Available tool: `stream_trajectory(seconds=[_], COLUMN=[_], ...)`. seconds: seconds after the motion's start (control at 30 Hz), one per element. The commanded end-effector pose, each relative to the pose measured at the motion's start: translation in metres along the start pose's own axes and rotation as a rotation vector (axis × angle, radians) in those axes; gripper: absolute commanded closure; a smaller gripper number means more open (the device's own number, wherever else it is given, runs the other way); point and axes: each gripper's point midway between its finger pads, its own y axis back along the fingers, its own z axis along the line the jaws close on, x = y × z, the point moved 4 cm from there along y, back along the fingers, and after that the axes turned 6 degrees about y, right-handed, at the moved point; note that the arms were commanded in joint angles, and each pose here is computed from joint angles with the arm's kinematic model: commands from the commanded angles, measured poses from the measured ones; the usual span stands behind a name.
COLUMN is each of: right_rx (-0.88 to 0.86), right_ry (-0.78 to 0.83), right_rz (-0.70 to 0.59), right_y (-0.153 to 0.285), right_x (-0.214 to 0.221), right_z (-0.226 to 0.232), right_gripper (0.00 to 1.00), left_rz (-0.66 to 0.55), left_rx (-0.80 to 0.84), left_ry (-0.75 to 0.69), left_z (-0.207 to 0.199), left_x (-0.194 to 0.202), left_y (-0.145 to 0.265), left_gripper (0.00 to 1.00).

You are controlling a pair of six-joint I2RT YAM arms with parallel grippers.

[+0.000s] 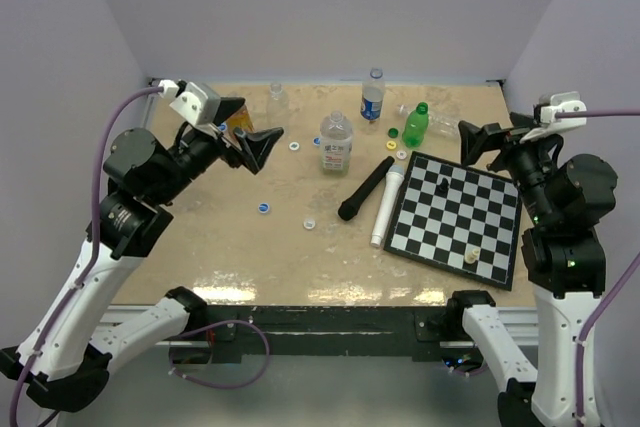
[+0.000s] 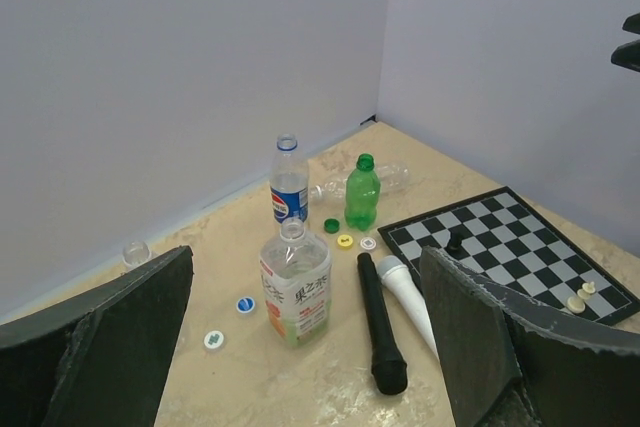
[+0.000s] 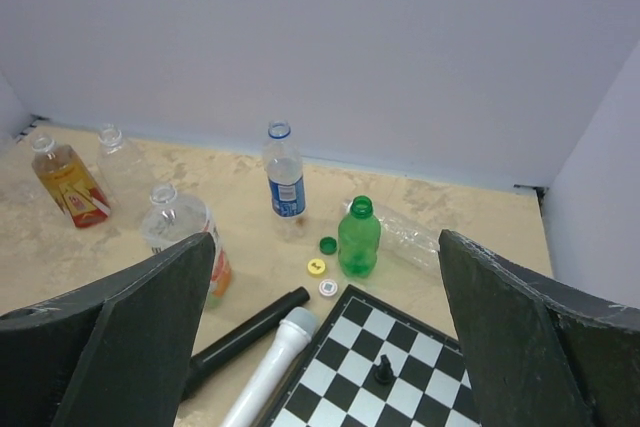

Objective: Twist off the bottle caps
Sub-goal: Reset both arms

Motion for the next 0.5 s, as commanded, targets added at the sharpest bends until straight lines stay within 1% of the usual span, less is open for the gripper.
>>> stream_trajectory(seconds=[0.0,0.47], right_rx=[0.065,0.047], right_ry=[-0.041,-0.047], right_rz=[-0.068,-0.044], right_y=[0.000,-0.009], right_x=[-0.021,-0.016], right_z=[-0.010,-0.013], right_gripper=[0.02,0.02], left_rz=[-0.045,-0.003], left_rx=[0.020,0.013], left_ry=[0.000,-0.024], left_z=[-0.001,0.005], left_x=[-0.007,0.022], left_y=[-0.006,-0.008], left_gripper=[0.00,0.00])
